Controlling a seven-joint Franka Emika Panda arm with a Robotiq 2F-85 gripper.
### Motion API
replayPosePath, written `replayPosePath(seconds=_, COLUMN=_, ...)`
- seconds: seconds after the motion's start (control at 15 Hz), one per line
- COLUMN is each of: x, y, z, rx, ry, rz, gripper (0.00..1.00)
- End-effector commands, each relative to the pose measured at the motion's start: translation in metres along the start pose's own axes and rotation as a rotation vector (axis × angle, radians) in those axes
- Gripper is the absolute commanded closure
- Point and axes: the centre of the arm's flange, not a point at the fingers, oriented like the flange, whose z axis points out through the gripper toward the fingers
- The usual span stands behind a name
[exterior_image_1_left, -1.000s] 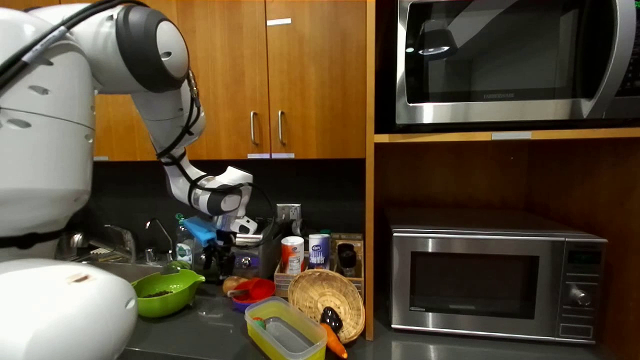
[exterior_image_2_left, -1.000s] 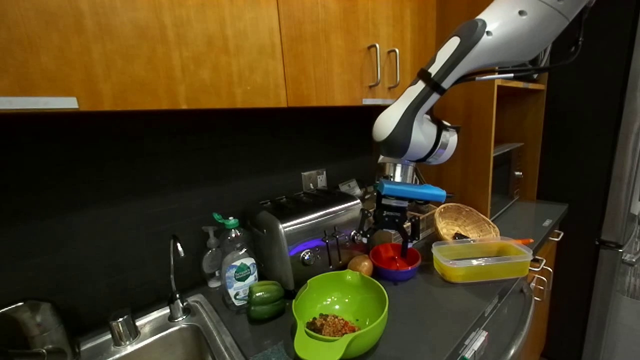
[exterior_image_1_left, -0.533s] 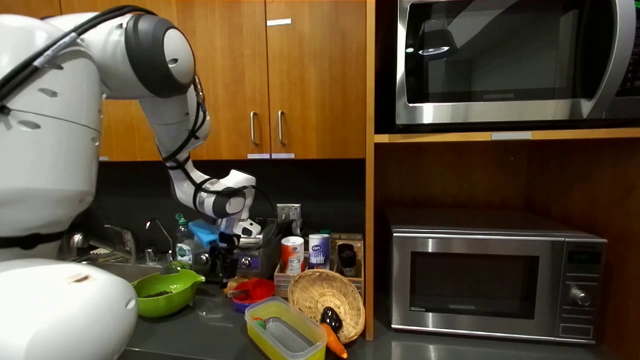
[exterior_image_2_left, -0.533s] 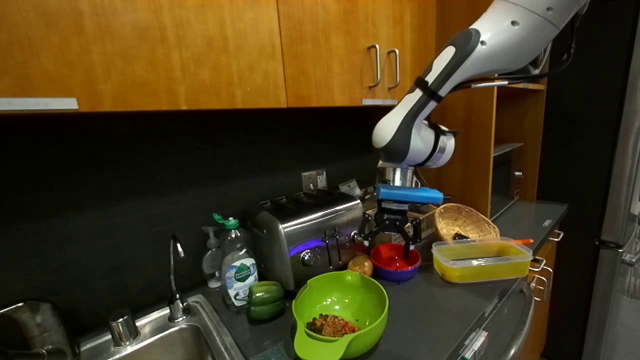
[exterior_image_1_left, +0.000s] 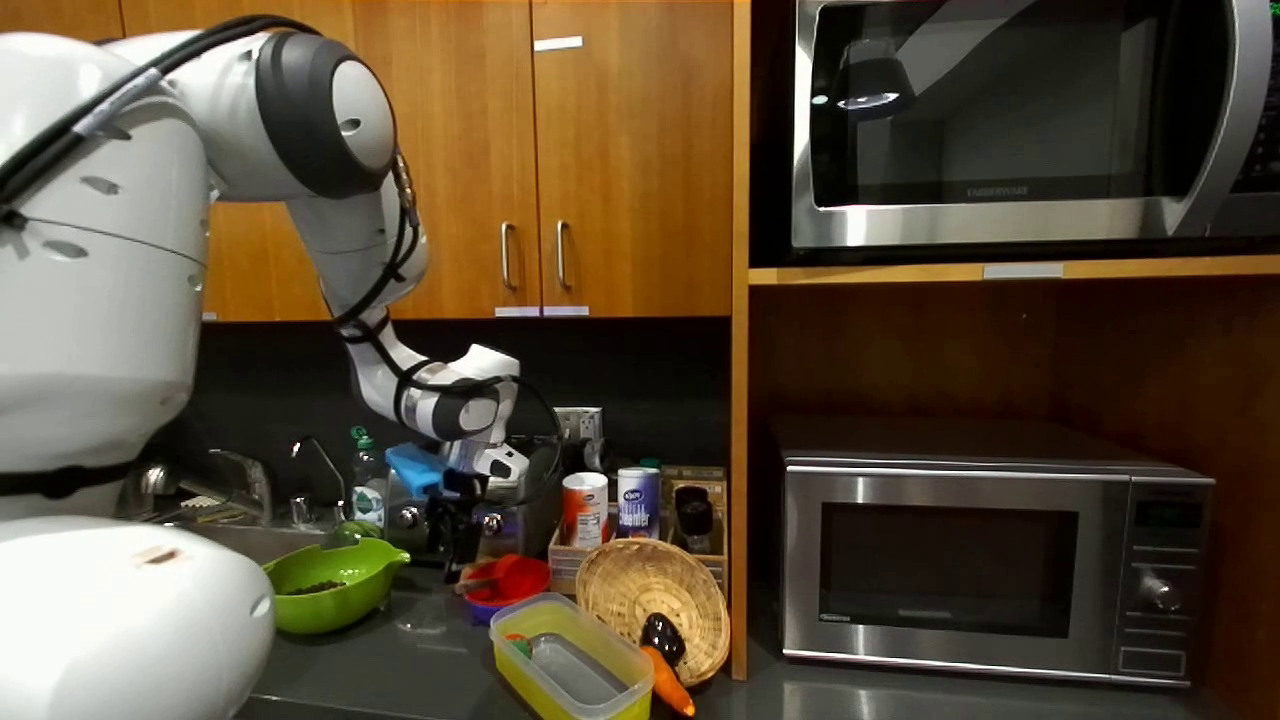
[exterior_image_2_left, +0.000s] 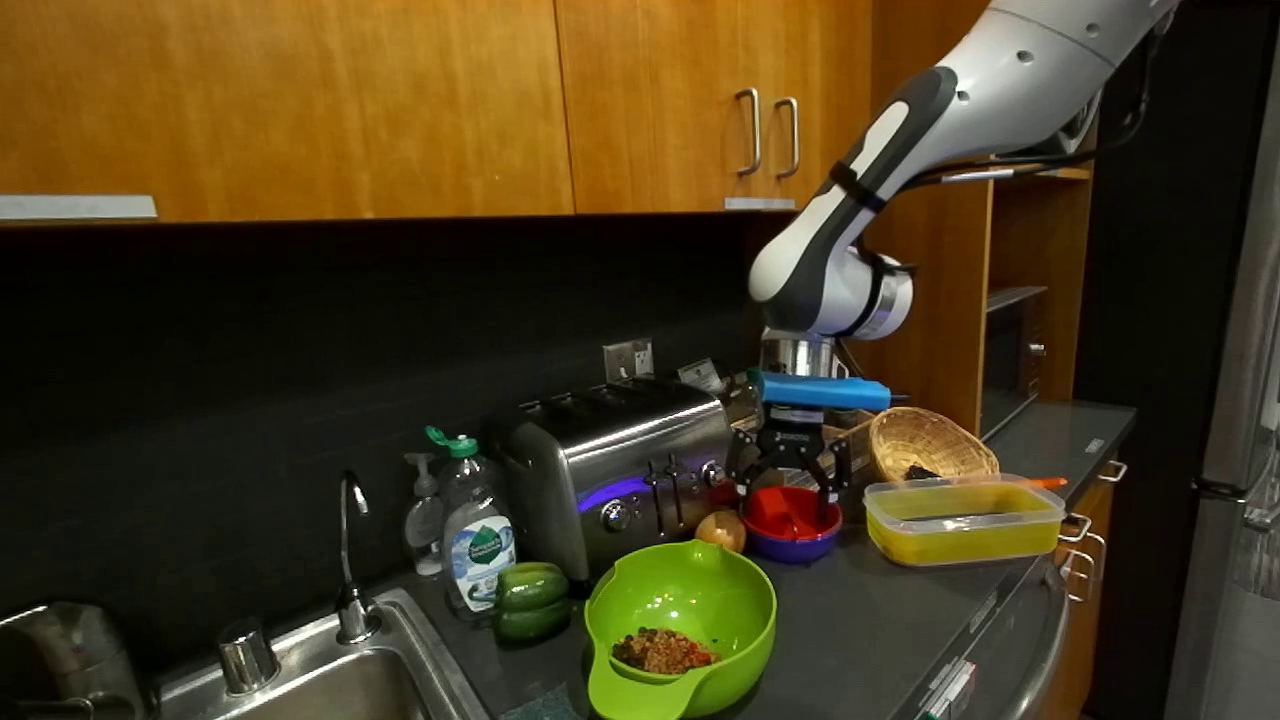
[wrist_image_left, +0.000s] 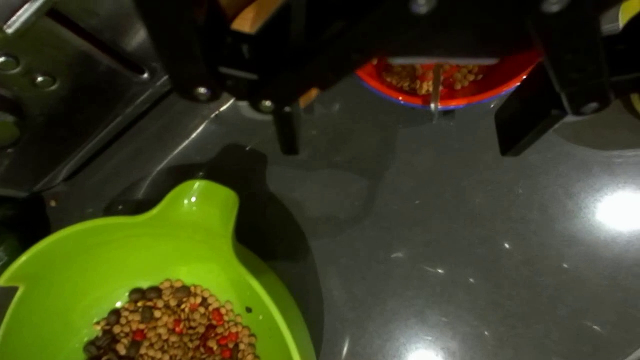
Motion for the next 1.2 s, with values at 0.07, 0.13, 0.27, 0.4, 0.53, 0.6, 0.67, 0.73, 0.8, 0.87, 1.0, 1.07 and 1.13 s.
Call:
replayPosePath(seconds=0.07, x=0.010, y=0.007, z=-0.004, rx=-0.007, ry=-0.015, rz=0.042, gripper=0.00)
replayPosePath(seconds=0.13, x=0.011, y=0.010, z=-0.004, rx=-0.007, ry=-0.019, rz=0.047, gripper=0.00)
replayPosePath(seconds=0.27, x=0.013, y=0.013, z=-0.003, rx=-0.008, ry=-0.026, rz=0.054, gripper=0.00)
replayPosePath(seconds=0.4, x=0.015, y=0.015, z=-0.002, rx=-0.009, ry=-0.031, rz=0.059, gripper=0.00)
replayPosePath(seconds=0.53, x=0.017, y=0.016, z=0.000, rx=-0.011, ry=-0.038, rz=0.062, gripper=0.00)
replayPosePath(seconds=0.6, x=0.017, y=0.016, z=0.001, rx=-0.013, ry=-0.042, rz=0.064, gripper=0.00)
replayPosePath(seconds=0.67, x=0.019, y=0.017, z=0.003, rx=-0.023, ry=-0.046, rz=0.070, gripper=0.00)
replayPosePath(seconds=0.73, x=0.021, y=0.017, z=0.004, rx=-0.037, ry=-0.052, rz=0.082, gripper=0.00)
replayPosePath(seconds=0.8, x=0.023, y=0.018, z=0.005, rx=-0.045, ry=-0.055, rz=0.091, gripper=0.00)
replayPosePath(seconds=0.87, x=0.023, y=0.016, z=0.005, rx=-0.050, ry=-0.046, rz=0.100, gripper=0.00)
replayPosePath(seconds=1.0, x=0.017, y=0.021, z=0.007, rx=-0.035, ry=-0.043, rz=0.076, gripper=0.00)
replayPosePath(seconds=1.07, x=0.018, y=0.020, z=0.007, rx=-0.033, ry=-0.041, rz=0.075, gripper=0.00)
replayPosePath(seconds=1.13, x=0.019, y=0.019, z=0.006, rx=-0.031, ry=-0.039, rz=0.074, gripper=0.00)
